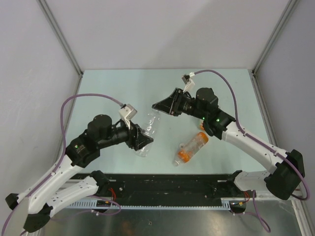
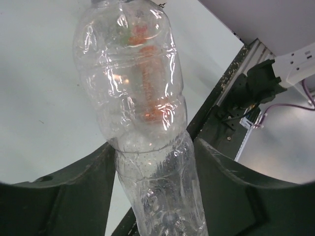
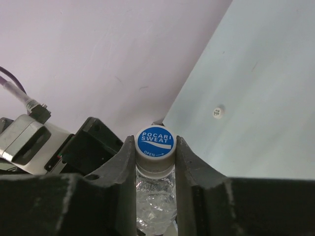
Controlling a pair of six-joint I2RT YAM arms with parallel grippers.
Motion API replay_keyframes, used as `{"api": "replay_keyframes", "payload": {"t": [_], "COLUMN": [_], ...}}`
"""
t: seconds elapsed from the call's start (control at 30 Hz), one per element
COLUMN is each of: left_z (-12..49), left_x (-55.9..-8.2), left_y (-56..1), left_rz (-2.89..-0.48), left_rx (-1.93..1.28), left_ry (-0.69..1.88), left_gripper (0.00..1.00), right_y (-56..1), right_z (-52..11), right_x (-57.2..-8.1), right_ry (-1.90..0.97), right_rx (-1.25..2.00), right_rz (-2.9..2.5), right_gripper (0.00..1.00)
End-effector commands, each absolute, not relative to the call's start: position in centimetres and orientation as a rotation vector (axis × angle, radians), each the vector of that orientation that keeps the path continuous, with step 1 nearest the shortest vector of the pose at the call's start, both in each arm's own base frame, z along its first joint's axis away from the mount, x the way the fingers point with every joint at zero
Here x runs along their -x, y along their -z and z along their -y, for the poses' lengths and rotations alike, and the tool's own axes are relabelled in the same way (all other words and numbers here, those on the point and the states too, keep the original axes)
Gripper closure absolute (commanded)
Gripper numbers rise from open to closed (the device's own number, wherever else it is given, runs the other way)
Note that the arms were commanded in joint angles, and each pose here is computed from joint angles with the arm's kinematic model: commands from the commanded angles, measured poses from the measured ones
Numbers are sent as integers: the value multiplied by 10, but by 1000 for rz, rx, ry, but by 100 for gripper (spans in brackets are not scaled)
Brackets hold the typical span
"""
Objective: Unscrew the bottle caps
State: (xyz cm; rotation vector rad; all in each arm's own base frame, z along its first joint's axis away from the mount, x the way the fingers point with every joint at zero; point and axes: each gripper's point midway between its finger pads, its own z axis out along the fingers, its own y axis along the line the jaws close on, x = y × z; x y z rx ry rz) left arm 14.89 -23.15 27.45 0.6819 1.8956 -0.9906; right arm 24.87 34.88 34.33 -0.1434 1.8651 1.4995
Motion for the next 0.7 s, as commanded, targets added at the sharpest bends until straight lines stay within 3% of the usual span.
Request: {"api": "replay_keyframes", "payload": {"t": [0.0,0.1,0.37,0.53,0.67], "left_z": [231,228,238,243,248], "left_x": [-151,-155,-158,-162,-164], "left_y": [-285,-290,-283,-272,-266], "left_rz": [-1857,-1858,-1899,-1934,-1954], "left_rx": [-655,-601,-628,-642,-656], "left_ry": [990,979,974,943,932], "left_gripper": [26,9,1,5,23], "right_y": [-376,-378,-398,-402,-402], "right_z": [-353,-348,-335,-331,-332], "right_x": [-246,-247,-238,-236,-233], "right_ry": [-1548,-1502,-1373,-1321,-1310], "right_rx": [191,196,255,256,268], "right_rz": [-1756,-1744,-1634,-1614,-1608], "right_gripper": [99,100,100,100,100]}}
